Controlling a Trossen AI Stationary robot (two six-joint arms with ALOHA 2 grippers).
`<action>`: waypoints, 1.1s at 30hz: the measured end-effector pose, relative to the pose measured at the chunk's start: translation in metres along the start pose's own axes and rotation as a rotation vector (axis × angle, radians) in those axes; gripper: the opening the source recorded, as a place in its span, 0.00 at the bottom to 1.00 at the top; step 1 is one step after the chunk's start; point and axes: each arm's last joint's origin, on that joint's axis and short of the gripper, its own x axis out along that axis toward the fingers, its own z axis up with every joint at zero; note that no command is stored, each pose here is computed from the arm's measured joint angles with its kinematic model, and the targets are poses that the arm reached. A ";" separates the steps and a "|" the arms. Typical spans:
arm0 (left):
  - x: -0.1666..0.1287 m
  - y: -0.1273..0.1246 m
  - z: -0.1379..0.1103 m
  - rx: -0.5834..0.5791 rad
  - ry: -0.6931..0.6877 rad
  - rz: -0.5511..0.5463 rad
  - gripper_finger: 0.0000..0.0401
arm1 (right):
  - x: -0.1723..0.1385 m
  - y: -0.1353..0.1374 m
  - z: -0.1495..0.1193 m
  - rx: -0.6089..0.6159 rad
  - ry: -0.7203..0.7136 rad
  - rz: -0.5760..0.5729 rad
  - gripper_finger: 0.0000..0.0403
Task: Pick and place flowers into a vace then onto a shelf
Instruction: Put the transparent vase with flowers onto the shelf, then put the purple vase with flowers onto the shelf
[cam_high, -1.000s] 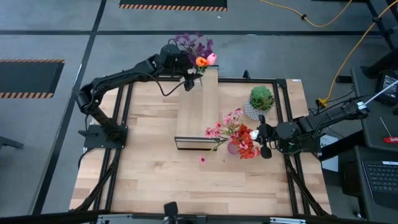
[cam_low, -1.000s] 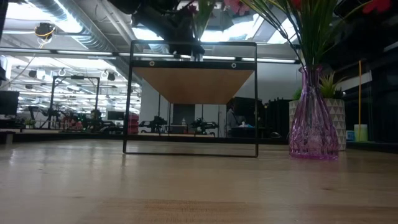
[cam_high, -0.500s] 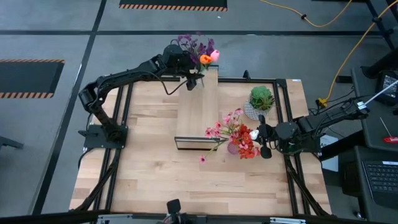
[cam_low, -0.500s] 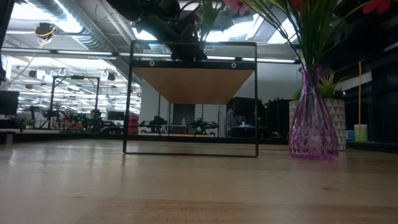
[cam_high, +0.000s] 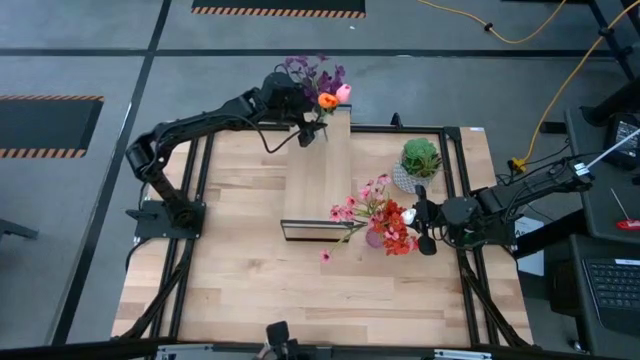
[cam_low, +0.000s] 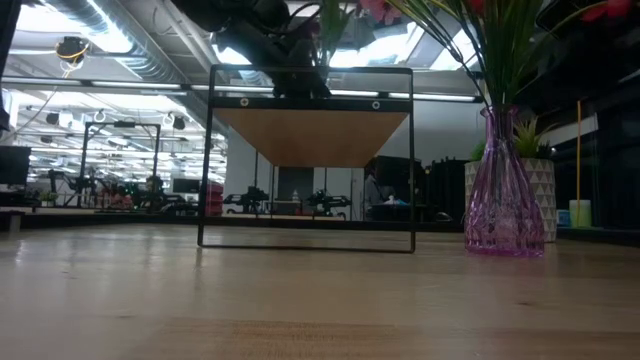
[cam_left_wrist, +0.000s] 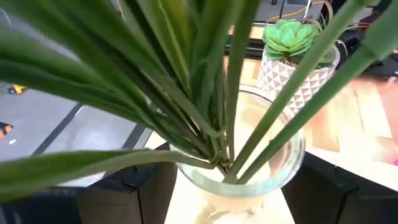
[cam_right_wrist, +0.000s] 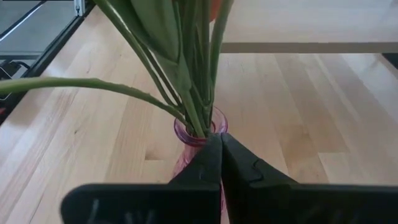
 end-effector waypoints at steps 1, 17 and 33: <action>-0.001 0.000 0.001 0.001 -0.001 0.002 0.62 | 0.000 0.000 0.000 0.000 0.000 0.000 0.00; -0.050 -0.012 0.007 0.060 0.086 0.041 0.62 | 0.000 0.000 0.000 0.002 0.000 0.000 0.00; -0.128 -0.074 -0.018 0.152 0.042 0.042 0.08 | -0.001 -0.002 -0.010 0.025 0.098 -0.016 0.00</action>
